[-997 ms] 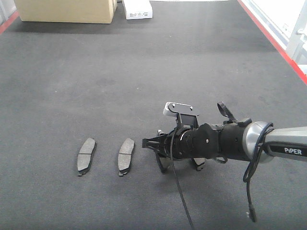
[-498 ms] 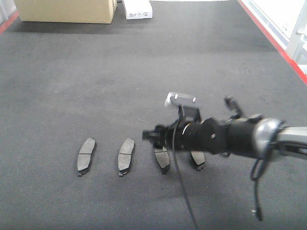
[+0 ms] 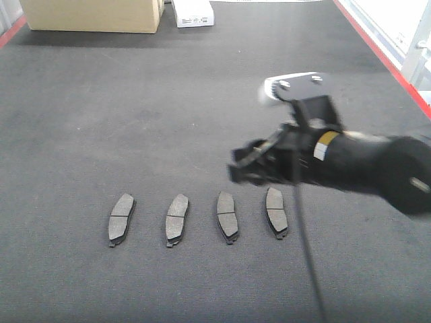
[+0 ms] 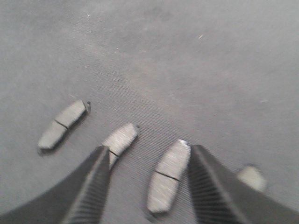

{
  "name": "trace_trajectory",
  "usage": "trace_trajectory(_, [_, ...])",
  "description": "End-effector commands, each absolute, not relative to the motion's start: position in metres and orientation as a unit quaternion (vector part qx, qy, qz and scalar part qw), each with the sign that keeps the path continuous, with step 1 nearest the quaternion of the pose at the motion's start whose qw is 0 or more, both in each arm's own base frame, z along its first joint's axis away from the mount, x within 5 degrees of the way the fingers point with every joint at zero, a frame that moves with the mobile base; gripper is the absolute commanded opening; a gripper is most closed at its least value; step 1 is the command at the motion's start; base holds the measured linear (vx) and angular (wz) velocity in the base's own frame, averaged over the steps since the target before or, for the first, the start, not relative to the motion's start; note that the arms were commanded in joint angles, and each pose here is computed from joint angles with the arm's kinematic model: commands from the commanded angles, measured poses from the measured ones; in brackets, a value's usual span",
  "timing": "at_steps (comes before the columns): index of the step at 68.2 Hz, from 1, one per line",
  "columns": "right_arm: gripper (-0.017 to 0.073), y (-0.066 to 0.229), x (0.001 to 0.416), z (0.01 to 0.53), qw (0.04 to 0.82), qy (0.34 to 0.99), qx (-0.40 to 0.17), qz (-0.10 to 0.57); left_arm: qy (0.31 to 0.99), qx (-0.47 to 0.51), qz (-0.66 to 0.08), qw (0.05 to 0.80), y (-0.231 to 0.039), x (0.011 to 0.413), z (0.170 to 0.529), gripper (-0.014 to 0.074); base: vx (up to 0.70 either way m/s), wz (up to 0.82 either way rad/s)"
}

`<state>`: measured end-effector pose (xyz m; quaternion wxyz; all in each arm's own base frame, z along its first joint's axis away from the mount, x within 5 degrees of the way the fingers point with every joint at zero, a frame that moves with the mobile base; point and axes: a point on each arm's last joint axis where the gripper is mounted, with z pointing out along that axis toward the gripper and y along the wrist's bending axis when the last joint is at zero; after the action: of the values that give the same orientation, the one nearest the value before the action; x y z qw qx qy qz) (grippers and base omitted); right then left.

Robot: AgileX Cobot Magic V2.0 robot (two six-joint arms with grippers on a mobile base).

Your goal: Move and align brake pads A on conveyor

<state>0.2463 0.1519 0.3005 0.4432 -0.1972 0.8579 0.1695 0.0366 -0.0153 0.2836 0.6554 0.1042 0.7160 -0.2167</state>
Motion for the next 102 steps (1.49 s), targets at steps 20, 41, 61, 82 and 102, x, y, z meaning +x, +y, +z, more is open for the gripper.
trace_trajectory(20, [-0.0008, 0.092, 0.156, 0.312, 0.548, 0.787, -0.258, 0.116, 0.688, 0.103, -0.230, 0.681, -0.016, 0.036, 0.297, -0.0006, 0.00, 0.00])
trace_trajectory(41, [-0.0003, 0.052, 0.089, 0.309, 0.625, 0.731, -0.236, 0.135, 0.688, 0.103, -0.230, 0.681, -0.016, 0.036, 0.297, -0.0006, 0.00, 0.00])
trace_trajectory(61, [-0.0003, 0.034, 0.059, 0.308, 0.663, 0.700, -0.224, 0.143, 0.688, 0.103, -0.230, 0.681, -0.016, 0.036, 0.297, -0.0006, 0.00, 0.00])
trace_trajectory(82, [-0.0003, 0.033, 0.059, 0.308, 0.664, 0.699, -0.224, 0.143, 0.688, 0.103, -0.230, 0.681, -0.016, 0.036, 0.297, -0.0006, 0.00, 0.00])
trace_trajectory(102, [-0.0003, 0.033, 0.059, 0.308, 0.664, 0.699, -0.224, 0.143, 0.688, 0.103, -0.230, 0.681, -0.016, 0.036, 0.297, -0.0006, 0.00, 0.00])
